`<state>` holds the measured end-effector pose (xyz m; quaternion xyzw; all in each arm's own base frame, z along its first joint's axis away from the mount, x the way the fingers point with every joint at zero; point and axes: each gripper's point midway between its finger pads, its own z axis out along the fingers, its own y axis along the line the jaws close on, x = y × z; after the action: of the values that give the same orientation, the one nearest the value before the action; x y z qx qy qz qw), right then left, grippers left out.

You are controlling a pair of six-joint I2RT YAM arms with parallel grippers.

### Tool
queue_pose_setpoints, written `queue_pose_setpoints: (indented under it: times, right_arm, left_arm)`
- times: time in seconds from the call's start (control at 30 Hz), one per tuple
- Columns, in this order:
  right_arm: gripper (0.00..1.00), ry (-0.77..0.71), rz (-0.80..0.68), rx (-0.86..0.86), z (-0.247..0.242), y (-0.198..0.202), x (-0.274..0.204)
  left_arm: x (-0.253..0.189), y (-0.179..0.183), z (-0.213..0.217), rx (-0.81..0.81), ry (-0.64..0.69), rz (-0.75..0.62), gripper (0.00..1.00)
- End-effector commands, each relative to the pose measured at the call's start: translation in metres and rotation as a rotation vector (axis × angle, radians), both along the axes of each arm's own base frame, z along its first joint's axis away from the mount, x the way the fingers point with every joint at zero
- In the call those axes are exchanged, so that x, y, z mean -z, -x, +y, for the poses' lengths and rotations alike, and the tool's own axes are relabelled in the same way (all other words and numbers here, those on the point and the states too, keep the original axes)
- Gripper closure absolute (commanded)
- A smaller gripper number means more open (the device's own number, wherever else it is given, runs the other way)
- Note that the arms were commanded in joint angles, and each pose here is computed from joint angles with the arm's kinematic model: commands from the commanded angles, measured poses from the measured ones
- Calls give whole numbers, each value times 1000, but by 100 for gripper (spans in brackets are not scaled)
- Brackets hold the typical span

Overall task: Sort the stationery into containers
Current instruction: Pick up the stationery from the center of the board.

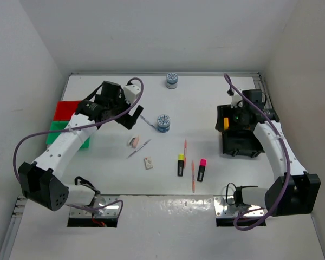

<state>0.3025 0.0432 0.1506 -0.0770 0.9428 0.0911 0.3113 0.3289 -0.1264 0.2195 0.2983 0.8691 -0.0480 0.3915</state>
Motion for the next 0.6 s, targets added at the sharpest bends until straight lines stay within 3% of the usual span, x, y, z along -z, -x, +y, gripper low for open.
queue_pose_setpoints:
  times: [0.0,0.23,0.57]
  right_arm:
    - [12,22,-1,-4,-1,-1,5]
    - [11,31,44,16,-5,13,18]
    - [11,29,88,46,-8,26,30]
  left_arm:
    - [7,0,-27,137,20,-9,0]
    - [30,-22,-73,244,78,-3,12]
    - [78,-62,-141,274,133,86,18]
